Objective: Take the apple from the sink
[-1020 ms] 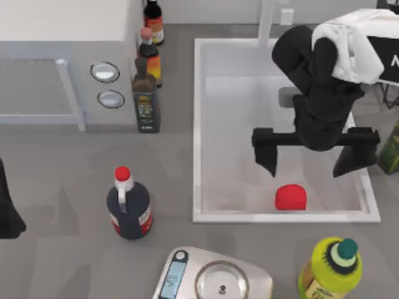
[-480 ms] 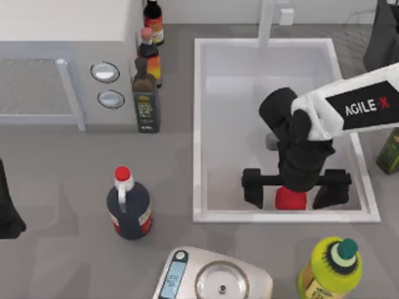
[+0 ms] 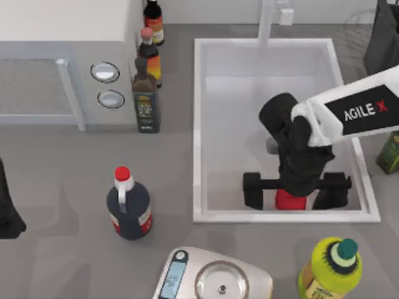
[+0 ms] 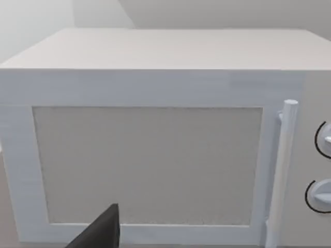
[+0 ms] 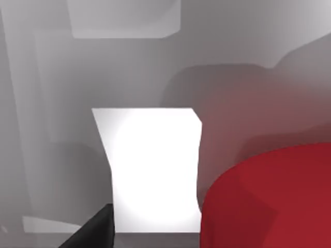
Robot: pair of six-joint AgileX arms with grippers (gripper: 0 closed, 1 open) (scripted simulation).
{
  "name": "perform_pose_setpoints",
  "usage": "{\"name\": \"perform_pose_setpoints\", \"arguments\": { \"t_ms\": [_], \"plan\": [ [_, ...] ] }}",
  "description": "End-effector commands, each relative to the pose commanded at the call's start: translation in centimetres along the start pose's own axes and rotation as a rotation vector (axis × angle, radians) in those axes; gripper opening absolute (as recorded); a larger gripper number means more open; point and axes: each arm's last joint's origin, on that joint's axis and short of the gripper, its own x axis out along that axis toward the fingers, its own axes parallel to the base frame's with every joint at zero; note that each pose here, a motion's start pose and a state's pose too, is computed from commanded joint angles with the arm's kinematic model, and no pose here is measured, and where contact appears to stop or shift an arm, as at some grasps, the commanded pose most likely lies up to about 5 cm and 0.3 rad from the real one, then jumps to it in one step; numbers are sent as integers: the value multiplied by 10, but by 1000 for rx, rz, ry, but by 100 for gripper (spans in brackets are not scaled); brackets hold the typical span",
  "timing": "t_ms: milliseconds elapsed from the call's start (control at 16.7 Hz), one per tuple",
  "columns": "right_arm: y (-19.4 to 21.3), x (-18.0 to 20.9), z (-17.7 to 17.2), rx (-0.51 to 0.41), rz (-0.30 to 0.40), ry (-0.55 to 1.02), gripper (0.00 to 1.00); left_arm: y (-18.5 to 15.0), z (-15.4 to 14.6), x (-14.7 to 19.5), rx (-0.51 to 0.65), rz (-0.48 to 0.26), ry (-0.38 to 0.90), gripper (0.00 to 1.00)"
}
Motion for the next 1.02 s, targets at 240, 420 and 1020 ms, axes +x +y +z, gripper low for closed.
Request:
{"name": "perform_pose_setpoints", "arguments": {
  "t_ms": [240,420,1020],
  "plan": [
    [0,0,0,0,0,0,62,0,0,0,0,0,0,100],
    [0,0,0,0,0,0,40,0,0,0,0,0,0,100],
    [0,0,0,0,0,0,0,0,0,0,0,0,0,100]
  ]
}}
